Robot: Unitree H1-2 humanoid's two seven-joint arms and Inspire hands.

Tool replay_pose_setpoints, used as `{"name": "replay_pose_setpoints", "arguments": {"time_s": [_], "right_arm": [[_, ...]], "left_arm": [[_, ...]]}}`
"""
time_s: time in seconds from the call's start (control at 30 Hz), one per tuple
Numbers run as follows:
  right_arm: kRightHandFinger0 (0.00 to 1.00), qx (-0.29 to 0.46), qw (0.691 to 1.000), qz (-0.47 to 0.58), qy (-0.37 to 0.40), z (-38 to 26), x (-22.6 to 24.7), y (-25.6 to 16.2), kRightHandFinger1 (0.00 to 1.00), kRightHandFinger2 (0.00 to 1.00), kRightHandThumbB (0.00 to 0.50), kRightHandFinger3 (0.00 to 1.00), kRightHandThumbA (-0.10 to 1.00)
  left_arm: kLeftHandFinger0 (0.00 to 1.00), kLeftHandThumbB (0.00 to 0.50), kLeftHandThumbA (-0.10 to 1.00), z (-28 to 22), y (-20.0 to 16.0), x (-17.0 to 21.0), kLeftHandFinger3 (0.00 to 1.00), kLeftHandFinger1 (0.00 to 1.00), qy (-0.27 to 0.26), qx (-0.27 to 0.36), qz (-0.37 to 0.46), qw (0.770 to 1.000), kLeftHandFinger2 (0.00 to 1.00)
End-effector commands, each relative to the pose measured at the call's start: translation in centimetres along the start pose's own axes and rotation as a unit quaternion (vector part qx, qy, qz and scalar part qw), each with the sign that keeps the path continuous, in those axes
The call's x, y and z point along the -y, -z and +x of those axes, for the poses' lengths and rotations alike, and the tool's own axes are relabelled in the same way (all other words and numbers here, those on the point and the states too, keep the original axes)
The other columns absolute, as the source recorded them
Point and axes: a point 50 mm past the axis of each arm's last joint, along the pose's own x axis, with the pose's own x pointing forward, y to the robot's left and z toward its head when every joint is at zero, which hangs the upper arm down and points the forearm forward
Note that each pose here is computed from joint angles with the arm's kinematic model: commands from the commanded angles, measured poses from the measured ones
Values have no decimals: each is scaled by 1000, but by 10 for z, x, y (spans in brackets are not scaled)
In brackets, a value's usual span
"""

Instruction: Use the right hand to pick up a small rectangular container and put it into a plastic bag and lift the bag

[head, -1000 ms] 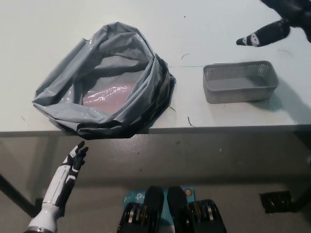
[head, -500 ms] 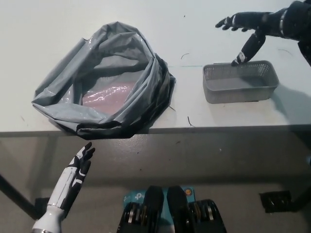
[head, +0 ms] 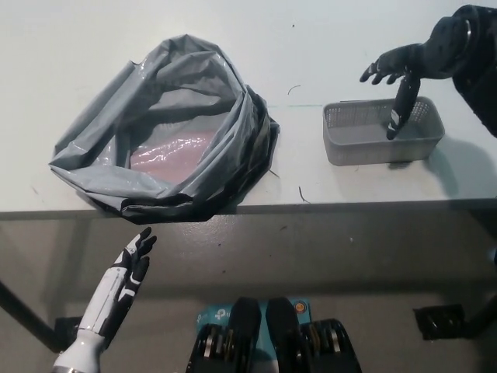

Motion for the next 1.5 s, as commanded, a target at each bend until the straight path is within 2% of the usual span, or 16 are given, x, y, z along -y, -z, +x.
{"name": "replay_pose_setpoints", "arguments": {"time_s": [0.0,0.53,1.17,1.27,1.47], "right_arm": [[1000,-17,996,-62,57,-21,39,-25,1000,1000,500,1000,1000],[1000,-27,993,-91,77,-8,40,-36,1000,1000,500,1000,1000],[1000,-44,995,-69,57,14,25,-25,1000,1000,500,1000,1000],[1000,-43,996,-65,48,15,23,-24,1000,1000,500,1000,1000],[1000,-54,994,-85,33,26,10,-20,1000,1000,500,1000,1000]], "left_arm": [[1000,206,1000,2,-13,-4,1000,1000,6,38,16,999,1000],[1000,221,1000,3,-14,-3,1000,1000,13,41,22,999,1000],[1000,246,1000,8,-20,-5,1000,1000,17,52,25,998,1000],[1000,263,1000,9,-21,-5,1000,1000,17,49,25,998,1000],[1000,235,1000,10,-21,-6,1000,1000,18,53,24,998,1000]]}}
